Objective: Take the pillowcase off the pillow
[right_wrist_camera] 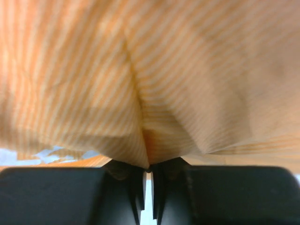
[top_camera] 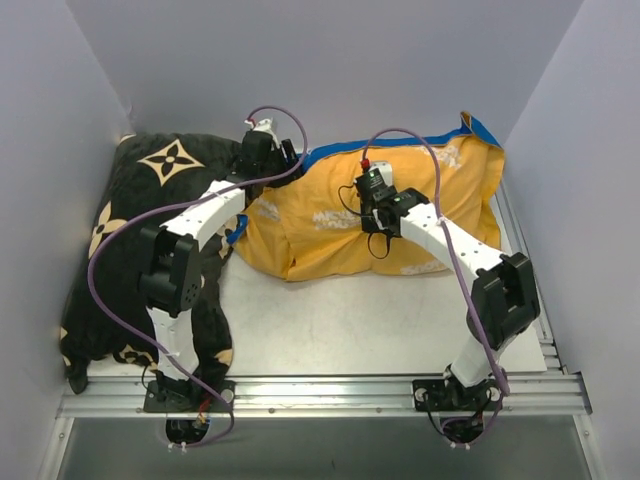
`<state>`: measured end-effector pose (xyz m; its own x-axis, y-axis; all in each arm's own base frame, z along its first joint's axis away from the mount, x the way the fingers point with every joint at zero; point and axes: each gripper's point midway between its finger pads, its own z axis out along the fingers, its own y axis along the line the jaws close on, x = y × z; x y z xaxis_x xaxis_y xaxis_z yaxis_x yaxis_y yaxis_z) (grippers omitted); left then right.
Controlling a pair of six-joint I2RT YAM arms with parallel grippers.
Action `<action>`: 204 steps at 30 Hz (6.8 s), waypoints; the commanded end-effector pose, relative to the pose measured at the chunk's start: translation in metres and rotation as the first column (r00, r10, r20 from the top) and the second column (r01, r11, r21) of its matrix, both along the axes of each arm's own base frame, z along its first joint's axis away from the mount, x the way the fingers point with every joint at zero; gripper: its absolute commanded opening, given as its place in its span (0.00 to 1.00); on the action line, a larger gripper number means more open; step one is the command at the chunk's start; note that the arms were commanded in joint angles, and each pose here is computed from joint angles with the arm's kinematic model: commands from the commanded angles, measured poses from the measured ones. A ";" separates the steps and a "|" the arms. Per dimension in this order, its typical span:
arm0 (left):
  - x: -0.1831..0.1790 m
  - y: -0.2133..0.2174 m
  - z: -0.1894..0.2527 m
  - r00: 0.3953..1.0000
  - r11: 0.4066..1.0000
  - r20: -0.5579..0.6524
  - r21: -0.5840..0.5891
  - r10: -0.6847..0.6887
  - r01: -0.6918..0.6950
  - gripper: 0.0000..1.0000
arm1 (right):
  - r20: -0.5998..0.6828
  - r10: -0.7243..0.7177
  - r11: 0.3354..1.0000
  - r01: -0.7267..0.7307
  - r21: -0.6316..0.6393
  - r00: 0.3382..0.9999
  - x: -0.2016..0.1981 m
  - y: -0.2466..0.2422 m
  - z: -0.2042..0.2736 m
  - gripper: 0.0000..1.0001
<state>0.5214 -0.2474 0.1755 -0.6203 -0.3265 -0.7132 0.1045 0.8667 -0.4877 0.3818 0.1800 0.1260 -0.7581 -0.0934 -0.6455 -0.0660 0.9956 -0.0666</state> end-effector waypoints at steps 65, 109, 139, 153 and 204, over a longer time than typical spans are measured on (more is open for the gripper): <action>-0.323 -0.080 0.012 0.907 0.905 -0.053 0.055 -0.418 0.421 0.84 | 0.003 0.084 0.961 -0.082 0.266 0.996 -0.093 0.047 0.016 0.09; -0.278 -0.002 -0.143 0.935 0.995 -0.352 0.069 -0.048 0.078 0.00 | 0.005 -0.027 0.986 0.026 0.167 1.000 -0.188 -0.034 -0.016 0.47; -0.277 -0.004 -0.102 0.955 0.992 -0.275 0.038 -0.109 0.124 0.00 | 0.103 0.259 0.963 -0.266 0.054 0.960 -0.134 0.077 0.032 0.72; -0.283 0.012 -0.083 0.967 0.996 -0.241 0.020 -0.084 0.092 0.00 | -0.008 0.111 0.994 -0.111 0.008 0.994 -0.116 0.042 -0.021 0.91; -0.306 -0.003 0.026 0.948 0.943 0.016 -0.092 -0.318 0.318 0.78 | 0.122 -0.139 0.841 0.053 0.539 0.983 0.023 0.041 0.098 0.00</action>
